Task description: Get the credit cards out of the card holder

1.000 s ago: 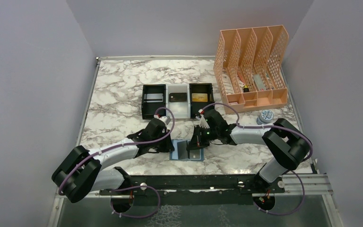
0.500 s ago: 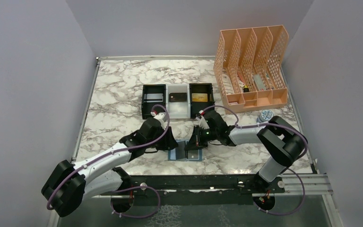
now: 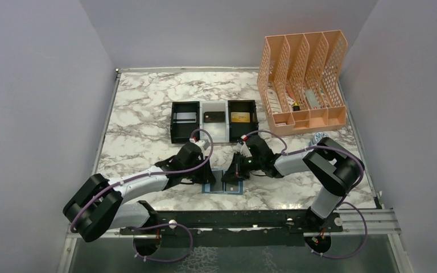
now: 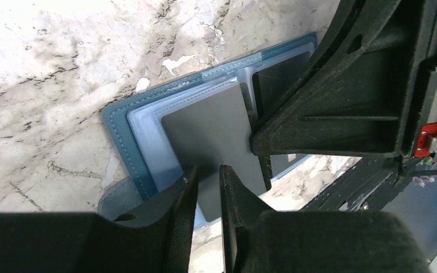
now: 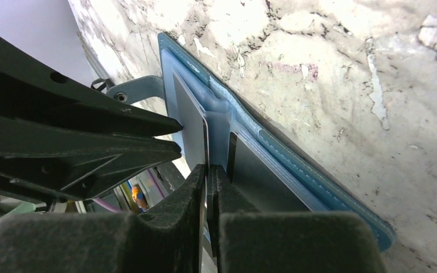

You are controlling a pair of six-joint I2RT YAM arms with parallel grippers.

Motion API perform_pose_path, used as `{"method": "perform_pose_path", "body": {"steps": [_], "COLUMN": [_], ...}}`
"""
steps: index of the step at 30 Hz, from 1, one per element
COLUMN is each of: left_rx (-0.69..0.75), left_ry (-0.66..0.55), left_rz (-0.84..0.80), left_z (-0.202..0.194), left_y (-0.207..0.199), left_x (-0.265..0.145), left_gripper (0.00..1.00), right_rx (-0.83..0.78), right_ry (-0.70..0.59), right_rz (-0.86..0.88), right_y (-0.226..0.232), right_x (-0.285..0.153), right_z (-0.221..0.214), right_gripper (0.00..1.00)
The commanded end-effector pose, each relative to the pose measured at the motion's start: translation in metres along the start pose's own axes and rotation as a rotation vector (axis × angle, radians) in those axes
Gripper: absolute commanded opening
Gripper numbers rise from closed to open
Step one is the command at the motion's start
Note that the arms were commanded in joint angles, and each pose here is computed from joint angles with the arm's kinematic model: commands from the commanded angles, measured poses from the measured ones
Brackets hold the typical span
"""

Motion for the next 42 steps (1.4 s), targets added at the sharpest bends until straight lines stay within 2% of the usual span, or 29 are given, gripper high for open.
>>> {"method": "perform_pose_path", "body": {"steps": [1, 7, 15, 20, 21, 24, 30, 37, 42], "left_rx": [0.009, -0.008, -0.005, -0.011, -0.01, -0.005, -0.004, -0.005, -0.015], "left_ry": [-0.009, -0.007, 0.01, 0.009, 0.01, 0.013, 0.014, 0.018, 0.016], "left_rz": [0.013, 0.191, 0.2, 0.189, 0.188, 0.185, 0.181, 0.189, 0.206], "left_z": [0.001, -0.008, -0.014, -0.014, -0.014, -0.014, -0.013, -0.012, -0.015], "left_y": [0.001, 0.037, 0.043, 0.041, 0.041, 0.04, 0.039, 0.039, 0.044], "left_x": [0.005, 0.003, 0.004, 0.004, 0.004, 0.004, 0.005, 0.006, 0.006], "left_gripper": [0.22, 0.17, 0.15, 0.15, 0.15, 0.15, 0.14, 0.13, 0.13], "right_rx": [0.014, -0.011, -0.033, -0.019, -0.008, -0.004, -0.028, -0.053, -0.07], "right_ry": [-0.017, -0.018, -0.039, -0.022, -0.024, -0.023, -0.003, -0.005, -0.043], "right_rz": [-0.01, -0.034, -0.076, 0.005, -0.003, -0.021, 0.056, 0.029, -0.026], "right_y": [-0.005, -0.004, -0.006, 0.002, 0.0, -0.004, 0.005, 0.004, -0.003], "right_x": [0.001, -0.006, -0.017, -0.015, -0.014, -0.011, -0.004, -0.006, -0.02], "right_z": [0.001, 0.001, 0.002, -0.004, -0.003, -0.002, 0.0, 0.002, 0.0], "right_gripper": [0.07, 0.08, 0.04, 0.03, 0.05, 0.2, 0.25, 0.04, 0.01]}}
Point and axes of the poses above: each gripper's point midway between its finger pads, its own x axis out along the fingers, its own y axis along the line the jaws close on, z = x × y, the point moved 2 cm from there along -x, back along the fingers, and after that the axes turned 7 degrees about -x, right-handed, at the moved point
